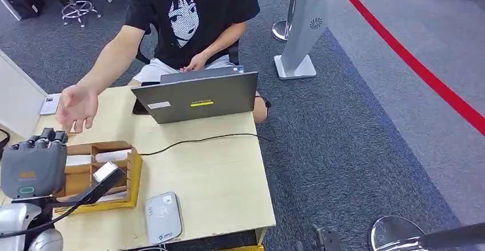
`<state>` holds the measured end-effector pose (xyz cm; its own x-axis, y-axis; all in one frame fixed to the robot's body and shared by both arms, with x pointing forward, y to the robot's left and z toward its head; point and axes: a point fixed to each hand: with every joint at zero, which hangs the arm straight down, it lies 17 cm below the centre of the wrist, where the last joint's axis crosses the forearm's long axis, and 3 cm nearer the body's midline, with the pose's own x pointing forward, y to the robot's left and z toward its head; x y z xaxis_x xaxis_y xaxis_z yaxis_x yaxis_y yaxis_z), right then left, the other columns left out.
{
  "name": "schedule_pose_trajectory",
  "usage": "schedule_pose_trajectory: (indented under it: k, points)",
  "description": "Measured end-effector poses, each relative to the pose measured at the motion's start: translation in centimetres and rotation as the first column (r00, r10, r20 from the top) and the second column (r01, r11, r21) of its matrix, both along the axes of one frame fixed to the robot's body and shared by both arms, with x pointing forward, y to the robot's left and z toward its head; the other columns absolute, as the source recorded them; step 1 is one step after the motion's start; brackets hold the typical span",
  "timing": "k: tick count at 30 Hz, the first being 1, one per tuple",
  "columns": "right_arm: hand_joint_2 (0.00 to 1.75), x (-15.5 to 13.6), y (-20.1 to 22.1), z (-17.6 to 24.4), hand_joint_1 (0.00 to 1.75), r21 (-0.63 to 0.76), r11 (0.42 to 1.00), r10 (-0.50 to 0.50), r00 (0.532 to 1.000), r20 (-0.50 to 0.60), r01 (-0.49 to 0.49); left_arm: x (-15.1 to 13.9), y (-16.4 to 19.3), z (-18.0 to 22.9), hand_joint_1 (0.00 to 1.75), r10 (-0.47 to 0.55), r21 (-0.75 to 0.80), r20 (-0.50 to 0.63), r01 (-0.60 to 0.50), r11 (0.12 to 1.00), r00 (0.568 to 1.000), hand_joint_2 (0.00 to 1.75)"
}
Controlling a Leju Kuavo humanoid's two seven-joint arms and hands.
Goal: Pass the card to the sensor for recognition and then transmit it.
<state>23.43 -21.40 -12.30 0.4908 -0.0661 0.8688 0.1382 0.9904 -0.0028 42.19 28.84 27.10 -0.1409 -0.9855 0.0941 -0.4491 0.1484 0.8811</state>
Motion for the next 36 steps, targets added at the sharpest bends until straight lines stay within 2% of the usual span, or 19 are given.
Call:
schedule_pose_trajectory:
  k: [5, 6, 7, 20, 31, 33, 36]
  points:
    - [1.75, 0.0, -0.1, 0.0, 0.0, -0.001, 1.0, -0.003, 1.0, -0.002, 0.003, 0.3, 0.8, -1.2, 1.75, 0.02, 0.006, -0.025, -0.02, 1.0, 0.999, 1.75]
    - [1.75, -0.1, -0.1, -0.1, 0.0, -0.001, 1.0, -0.004, 1.0, -0.003, 0.004, 0.2, 0.8, -1.3, 0.38, 0.021, 0.007, -0.026, -0.021, 1.0, 0.999, 1.75]
    - [1.75, -0.1, -0.1, 0.0, 0.0, -0.001, 1.0, -0.004, 1.0, -0.003, 0.004, 0.2, 0.8, -1.4, 0.03, 0.021, 0.009, -0.028, -0.02, 1.0, 0.999, 1.75]
    - [1.75, -0.3, -0.4, -0.3, 0.0, -0.009, 1.0, -0.014, 1.0, -0.018, 0.014, -0.6, 0.3, -1.4, 0.0, 0.006, -0.016, -0.009, -0.006, 1.0, 1.0, 1.75]
    - [1.75, -0.5, -0.7, -0.2, 0.0, -0.015, 1.0, -0.018, 1.0, -0.022, 0.018, -2.2, 0.1, 0.4, 0.0, 0.023, -0.086, 0.035, -0.02, 0.996, 0.999, 1.75]
    - [1.75, -0.6, -0.7, -0.2, 0.0, -0.016, 1.0, -0.021, 0.999, -0.027, 0.021, -2.8, 0.3, 1.2, 0.0, 0.015, -0.126, 0.073, -0.006, 0.992, 0.997, 1.75]
    - [1.75, -0.8, -0.9, -0.3, 0.0, -0.017, 0.999, -0.029, 0.999, -0.04, 0.029, -5.3, 1.0, 4.4, 0.0, 0.007, -0.243, 0.213, 0.046, 0.969, 0.977, 1.75]
